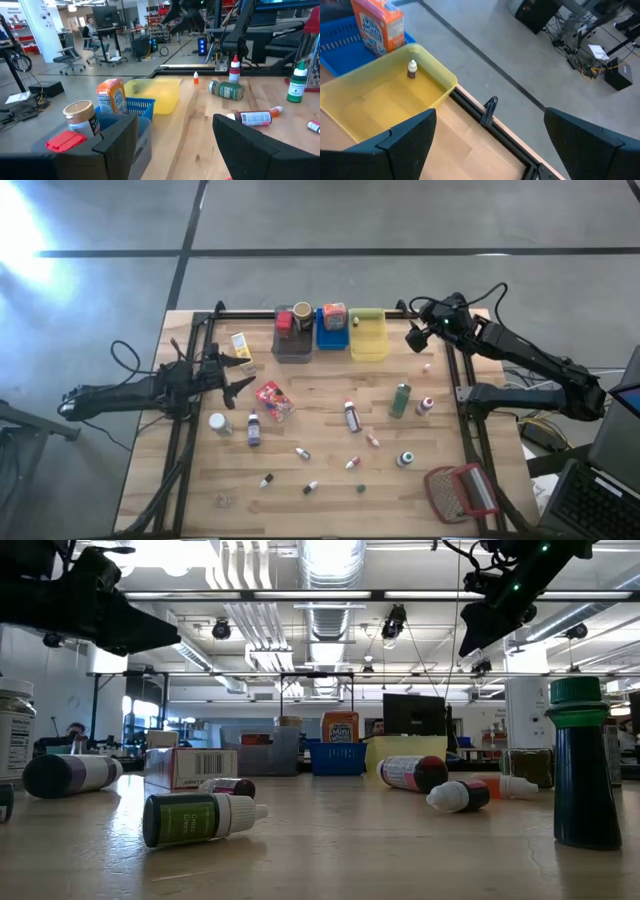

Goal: Pick & Place Kitchen Items
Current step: Put the top orange food coloring bottle into the yellow bin

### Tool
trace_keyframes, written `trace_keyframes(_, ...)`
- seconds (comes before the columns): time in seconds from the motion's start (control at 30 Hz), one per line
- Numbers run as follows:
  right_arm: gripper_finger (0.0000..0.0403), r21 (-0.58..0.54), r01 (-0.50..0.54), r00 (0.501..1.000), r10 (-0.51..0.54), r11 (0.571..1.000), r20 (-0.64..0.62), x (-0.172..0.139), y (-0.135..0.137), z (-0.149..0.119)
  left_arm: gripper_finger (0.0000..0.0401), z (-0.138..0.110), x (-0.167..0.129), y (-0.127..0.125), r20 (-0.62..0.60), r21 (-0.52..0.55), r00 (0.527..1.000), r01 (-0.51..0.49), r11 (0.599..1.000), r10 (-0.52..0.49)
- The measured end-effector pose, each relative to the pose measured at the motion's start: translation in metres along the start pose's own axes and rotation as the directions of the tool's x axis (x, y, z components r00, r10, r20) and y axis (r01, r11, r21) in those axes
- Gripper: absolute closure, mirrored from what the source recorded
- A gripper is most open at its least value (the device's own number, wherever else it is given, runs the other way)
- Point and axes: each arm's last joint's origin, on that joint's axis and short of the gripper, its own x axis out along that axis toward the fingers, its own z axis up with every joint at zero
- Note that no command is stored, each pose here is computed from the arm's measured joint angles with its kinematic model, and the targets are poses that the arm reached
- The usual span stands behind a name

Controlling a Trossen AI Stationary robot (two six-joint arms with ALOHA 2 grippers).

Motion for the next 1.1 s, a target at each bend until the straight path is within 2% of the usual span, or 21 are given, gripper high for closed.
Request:
trace_keyframes(0.13,0.0037,0.005,-0.009,1.0,0.009,1.0,0.005,-0.007,-0.002,0.006,0.014,-0.007,0.001,-0.001,-0.022,0.004,1.0,0.006,1.0,-0.006)
trace_keyframes(0.27,0.0037,-0.056,-0.046,0.999,0.045,0.997,-0.019,-0.024,-0.003,0.015,0.014,-0.015,0.002,-0.002,-0.05,0.01,0.999,0.009,1.0,-0.008)
trace_keyframes(0.3,0.0037,-0.065,-0.068,0.998,0.067,0.996,-0.015,-0.028,-0.002,0.018,0.014,-0.016,0.002,-0.002,-0.053,0.011,0.999,0.009,1.0,-0.009)
trace_keyframes(0.4,0.0037,-0.091,-0.241,0.97,0.243,0.966,0.02,-0.039,0.001,0.026,0.014,-0.023,0.003,-0.003,-0.075,0.016,0.997,0.012,1.0,-0.01)
trace_keyframes(0.43,0.0037,-0.097,-0.269,0.962,0.273,0.958,0.026,-0.042,0.001,0.029,0.014,-0.025,0.003,-0.003,-0.082,0.018,0.997,0.012,1.0,-0.011)
trace_keyframes(0.57,0.0053,-0.044,-0.295,0.953,0.297,0.954,0.052,-0.051,0.001,0.035,0.014,-0.037,0.004,-0.005,-0.121,0.026,0.993,0.017,1.0,-0.014)
trace_keyframes(0.73,0.0093,0.034,-0.429,0.902,0.427,0.902,0.055,-0.056,0.01,0.036,0.014,-0.041,0.005,-0.006,-0.122,0.026,0.992,0.02,0.999,-0.016)
trace_keyframes(0.8,0.011,0.023,-0.411,0.911,0.41,0.911,0.046,-0.055,0.012,0.034,0.014,-0.041,0.005,-0.006,-0.124,0.027,0.992,0.02,0.999,-0.017)
trace_keyframes(0.9,0.0136,0.002,-0.329,0.944,0.329,0.944,0.02,-0.051,0.01,0.031,0.014,-0.041,0.005,-0.006,-0.125,0.027,0.992,0.02,0.999,-0.017)
trace_keyframes(1.0,0.0161,-0.008,-0.327,0.944,0.327,0.945,-0.036,-0.051,0.011,0.027,0.014,-0.041,0.005,-0.006,-0.127,0.028,0.992,0.02,0.999,-0.016)
trace_keyframes(1.1,0.0179,-0.024,-0.327,0.936,0.321,0.945,-0.143,-0.052,0.01,0.019,0.014,-0.041,0.005,-0.006,-0.129,0.028,0.992,0.02,0.999,-0.016)
